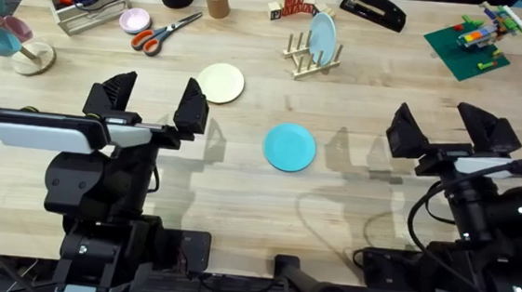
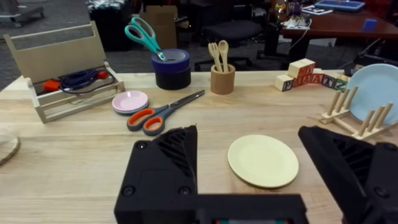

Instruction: Pick up the plates from the table one by one and place each into a slot on the dish rack.

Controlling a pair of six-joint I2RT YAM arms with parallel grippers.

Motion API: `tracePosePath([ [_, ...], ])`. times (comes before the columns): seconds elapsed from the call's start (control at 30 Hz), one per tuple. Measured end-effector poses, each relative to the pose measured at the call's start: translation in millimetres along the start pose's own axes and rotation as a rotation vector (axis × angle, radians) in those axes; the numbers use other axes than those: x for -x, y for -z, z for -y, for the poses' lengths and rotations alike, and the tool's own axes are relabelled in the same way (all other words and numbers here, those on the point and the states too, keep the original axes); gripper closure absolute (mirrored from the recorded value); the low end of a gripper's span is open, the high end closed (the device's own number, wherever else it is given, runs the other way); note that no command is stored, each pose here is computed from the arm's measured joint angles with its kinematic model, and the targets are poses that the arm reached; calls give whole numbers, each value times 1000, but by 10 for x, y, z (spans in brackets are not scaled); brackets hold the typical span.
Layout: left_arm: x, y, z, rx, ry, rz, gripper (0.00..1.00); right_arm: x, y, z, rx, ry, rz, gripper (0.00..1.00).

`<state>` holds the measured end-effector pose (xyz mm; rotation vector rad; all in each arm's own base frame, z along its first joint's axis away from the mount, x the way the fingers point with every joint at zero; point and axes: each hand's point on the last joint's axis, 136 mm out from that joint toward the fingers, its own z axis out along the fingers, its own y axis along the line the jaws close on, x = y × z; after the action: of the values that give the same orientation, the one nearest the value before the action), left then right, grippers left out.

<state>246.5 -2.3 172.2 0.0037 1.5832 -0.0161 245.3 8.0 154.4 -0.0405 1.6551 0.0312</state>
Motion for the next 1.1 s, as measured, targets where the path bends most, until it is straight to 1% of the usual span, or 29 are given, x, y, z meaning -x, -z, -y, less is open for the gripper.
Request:
tracePosePath([
  [0.33, 2, 0, 0, 0, 0, 1, 8, 0, 0, -7, 4, 0, 0, 5],
  [0.4, 33, 0, 0, 0, 0, 13, 7, 33, 0, -12, 7, 1, 14, 5],
  [0.47, 102, 2, 1, 0, 0, 42, 7, 155, 4, -13, 8, 3, 63, 5],
  [0.53, 133, 4, 1, 0, 0, 53, 7, 304, 18, -14, 8, 6, 124, 5],
  [0.67, 175, 15, 2, 0, 0, 55, 8, 383, 36, -18, 10, 6, 138, 5],
  [0.8, 420, 85, 4, -1, -1, 68, 9, 591, 73, -17, 10, 11, 138, 5],
  [0.9, 585, 144, 6, 0, 0, 36, 9, 795, 98, -17, 10, 14, 115, 6],
  [0.97, 641, 175, 7, 0, 13, -23, 10, 898, 96, -16, 10, 15, 68, 6],
  [1.0, 665, 182, 7, 1, 23, -53, 10, 920, 90, -16, 11, 13, 25, 5],
  [1.1, 699, 204, 7, 7, 56, -183, 10, 943, 59, -14, 13, 10, -120, 5],
])
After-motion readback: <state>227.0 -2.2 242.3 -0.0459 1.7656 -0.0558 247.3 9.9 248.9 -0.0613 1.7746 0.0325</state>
